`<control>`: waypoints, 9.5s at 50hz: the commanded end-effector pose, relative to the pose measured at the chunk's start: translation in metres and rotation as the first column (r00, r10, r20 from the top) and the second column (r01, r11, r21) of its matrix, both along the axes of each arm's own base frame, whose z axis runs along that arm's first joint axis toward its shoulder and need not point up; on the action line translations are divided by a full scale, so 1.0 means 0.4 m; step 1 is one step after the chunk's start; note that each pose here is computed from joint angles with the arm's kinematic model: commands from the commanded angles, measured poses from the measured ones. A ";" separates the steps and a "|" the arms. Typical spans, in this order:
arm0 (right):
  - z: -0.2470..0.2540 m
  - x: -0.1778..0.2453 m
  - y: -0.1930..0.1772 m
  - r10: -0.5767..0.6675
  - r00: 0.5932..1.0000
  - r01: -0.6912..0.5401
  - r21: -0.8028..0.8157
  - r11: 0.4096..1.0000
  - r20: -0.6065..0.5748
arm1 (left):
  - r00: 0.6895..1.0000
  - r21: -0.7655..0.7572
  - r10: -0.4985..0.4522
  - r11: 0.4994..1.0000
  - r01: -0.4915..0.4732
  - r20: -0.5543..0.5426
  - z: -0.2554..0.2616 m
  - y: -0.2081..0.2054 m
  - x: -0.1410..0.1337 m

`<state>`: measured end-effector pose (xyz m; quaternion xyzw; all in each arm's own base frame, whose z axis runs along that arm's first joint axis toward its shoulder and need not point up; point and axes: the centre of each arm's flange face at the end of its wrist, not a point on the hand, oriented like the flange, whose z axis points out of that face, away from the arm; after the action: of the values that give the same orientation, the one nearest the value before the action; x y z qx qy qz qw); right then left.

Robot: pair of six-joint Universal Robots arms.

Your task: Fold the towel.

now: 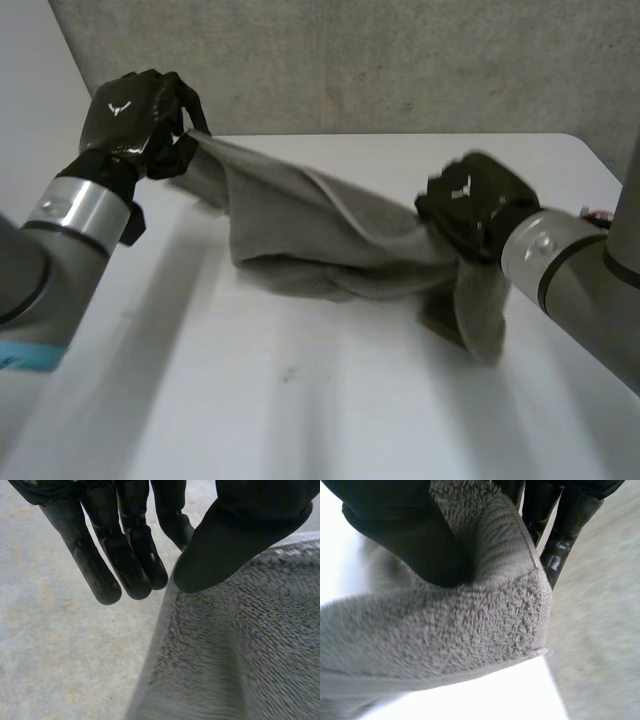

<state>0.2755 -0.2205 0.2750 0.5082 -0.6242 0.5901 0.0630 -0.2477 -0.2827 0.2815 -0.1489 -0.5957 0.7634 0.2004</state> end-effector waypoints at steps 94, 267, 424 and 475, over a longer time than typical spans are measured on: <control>-0.315 -0.128 -0.152 -0.277 0.942 0.226 0.251 0.941 0.189 | 0.860 0.241 -0.145 0.970 0.027 0.489 -0.330 0.151 -0.020; -0.308 -0.336 -0.214 -0.470 0.833 0.406 0.255 0.878 0.293 | 0.880 0.320 -0.228 0.943 0.092 0.417 -0.461 -0.119 -0.069; 0.220 -0.084 -0.034 -0.143 0.963 0.198 -0.244 0.949 0.228 | 0.946 0.009 0.157 0.986 -0.166 0.284 -0.149 -0.093 0.018; 0.312 0.020 -0.318 -0.043 0.884 0.379 -0.662 0.647 0.465 | 0.943 -0.643 0.279 0.759 -0.100 0.183 0.320 -0.229 -0.058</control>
<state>0.2849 -0.3568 0.4237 0.1990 -0.3687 0.8840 0.2074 -0.2737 -0.3825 0.4154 -0.2666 -0.3447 0.8971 -0.0732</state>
